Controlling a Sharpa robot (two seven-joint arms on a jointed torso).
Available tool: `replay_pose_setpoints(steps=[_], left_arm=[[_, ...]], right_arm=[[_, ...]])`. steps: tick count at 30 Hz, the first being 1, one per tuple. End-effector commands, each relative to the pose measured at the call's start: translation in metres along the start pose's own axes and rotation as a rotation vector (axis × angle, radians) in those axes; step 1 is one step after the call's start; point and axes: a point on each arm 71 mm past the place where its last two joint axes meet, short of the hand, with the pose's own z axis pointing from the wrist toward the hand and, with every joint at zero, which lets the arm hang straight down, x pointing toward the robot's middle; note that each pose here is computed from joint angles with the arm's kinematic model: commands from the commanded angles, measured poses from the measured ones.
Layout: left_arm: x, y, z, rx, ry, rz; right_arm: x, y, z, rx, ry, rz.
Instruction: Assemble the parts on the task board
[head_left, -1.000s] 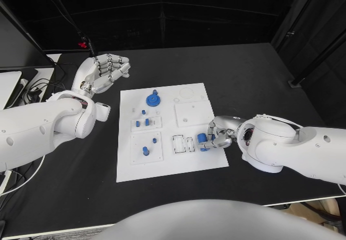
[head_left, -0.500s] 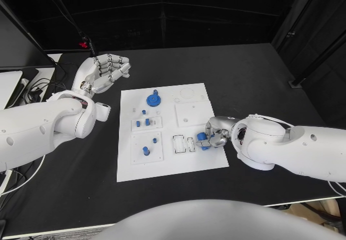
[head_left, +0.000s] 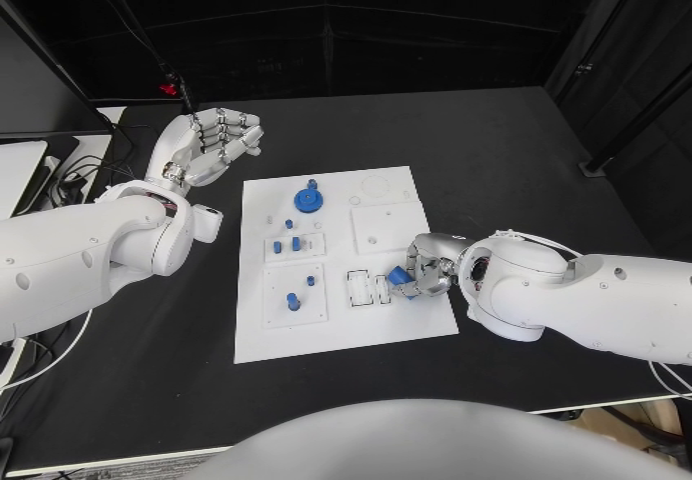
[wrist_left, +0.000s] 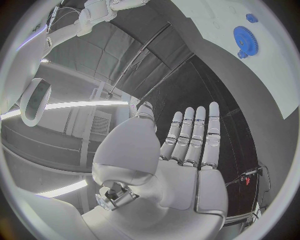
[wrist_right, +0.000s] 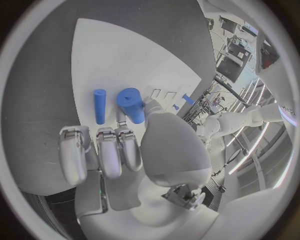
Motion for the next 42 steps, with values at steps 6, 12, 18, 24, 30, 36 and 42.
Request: replay_pose_setpoints(steps=[6,12,18,24,30,36,42], left_arm=[[-0.0003,-0.0010,0.0002,0.007,0.003,-0.007],[-0.0009,-0.0005,0.0000,0.005,0.002,-0.006],[-0.0003,0.0000,0.0003,0.003,0.003,-0.007],[0.0004,0.0006,0.0002,0.002,0.004,-0.007],[0.0014,0.0007,0.0005,0.001,0.006,-0.008],[0.0017,0.0007,0.0006,0.001,0.006,-0.009],[0.0021,0.0006,0.0007,0.001,0.007,-0.009]], right_arm=[[0.013,-0.007,-0.003,0.012,0.088,0.369],[0.010,-0.014,-0.013,0.017,0.078,0.466],[0.000,-0.015,-0.026,-0.006,0.050,0.521],[-0.010,-0.009,-0.029,-0.054,0.056,0.600],[-0.009,-0.002,-0.027,-0.091,0.118,0.673],[-0.006,0.004,-0.021,-0.110,0.168,0.702],[-0.001,0.007,-0.014,-0.076,0.226,0.666]])
